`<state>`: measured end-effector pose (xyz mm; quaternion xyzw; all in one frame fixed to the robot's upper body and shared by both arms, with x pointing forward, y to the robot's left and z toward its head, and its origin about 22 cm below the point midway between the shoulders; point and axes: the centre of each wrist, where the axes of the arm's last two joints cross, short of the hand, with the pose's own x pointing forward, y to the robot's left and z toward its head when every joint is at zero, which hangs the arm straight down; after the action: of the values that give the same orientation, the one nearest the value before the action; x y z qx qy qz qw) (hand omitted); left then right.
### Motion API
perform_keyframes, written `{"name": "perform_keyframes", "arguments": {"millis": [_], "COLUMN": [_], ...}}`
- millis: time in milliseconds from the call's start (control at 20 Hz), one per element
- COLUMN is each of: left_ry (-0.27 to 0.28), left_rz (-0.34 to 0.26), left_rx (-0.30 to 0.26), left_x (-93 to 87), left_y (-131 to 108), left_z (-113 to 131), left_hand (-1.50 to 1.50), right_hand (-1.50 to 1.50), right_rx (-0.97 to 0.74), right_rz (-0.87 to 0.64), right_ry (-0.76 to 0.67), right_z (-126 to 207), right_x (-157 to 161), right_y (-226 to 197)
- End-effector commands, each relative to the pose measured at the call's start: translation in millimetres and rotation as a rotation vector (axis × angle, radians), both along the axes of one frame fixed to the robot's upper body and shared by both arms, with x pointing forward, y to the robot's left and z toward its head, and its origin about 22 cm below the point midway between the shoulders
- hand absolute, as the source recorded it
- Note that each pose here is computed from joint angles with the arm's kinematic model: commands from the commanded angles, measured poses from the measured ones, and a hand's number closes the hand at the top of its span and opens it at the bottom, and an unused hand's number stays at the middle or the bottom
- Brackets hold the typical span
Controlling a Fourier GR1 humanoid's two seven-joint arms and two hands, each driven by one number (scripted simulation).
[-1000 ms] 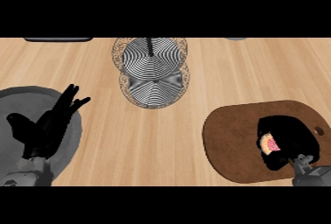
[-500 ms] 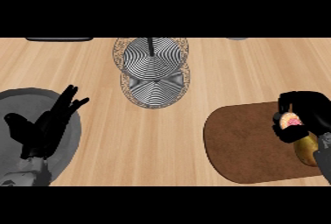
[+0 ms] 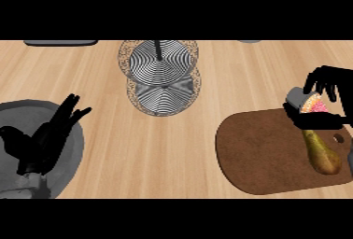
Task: Pick the cupcake from the cutting board and place it in the tiered basket
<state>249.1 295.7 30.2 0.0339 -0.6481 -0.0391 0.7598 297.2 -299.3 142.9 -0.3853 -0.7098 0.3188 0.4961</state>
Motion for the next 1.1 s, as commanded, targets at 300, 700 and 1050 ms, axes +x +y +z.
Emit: {"name": "perform_keyframes", "arguments": {"millis": [300, 700, 1050], "left_ry": [-0.002, -0.019, -0.006], "left_rz": [-0.008, -0.005, -0.023], "left_rx": [0.003, 0.002, -0.006], "left_x": [12.5, 18.2, 21.2], "left_y": [-2.1, -6.3, -21.3], "left_z": [15.5, 6.0, 8.1], "left_hand": [0.00, 0.00, 0.00], "right_hand": [1.50, 1.50, 1.50], "right_rx": [0.094, 0.087, 0.109], "right_rz": [0.163, 0.201, 0.172], "right_ry": [0.004, 0.000, 0.041], "right_z": [85.7, 116.0, 108.2], "right_x": [-26.1, 11.3, 22.1], "right_y": [70.5, 172.8, 240.4]}}
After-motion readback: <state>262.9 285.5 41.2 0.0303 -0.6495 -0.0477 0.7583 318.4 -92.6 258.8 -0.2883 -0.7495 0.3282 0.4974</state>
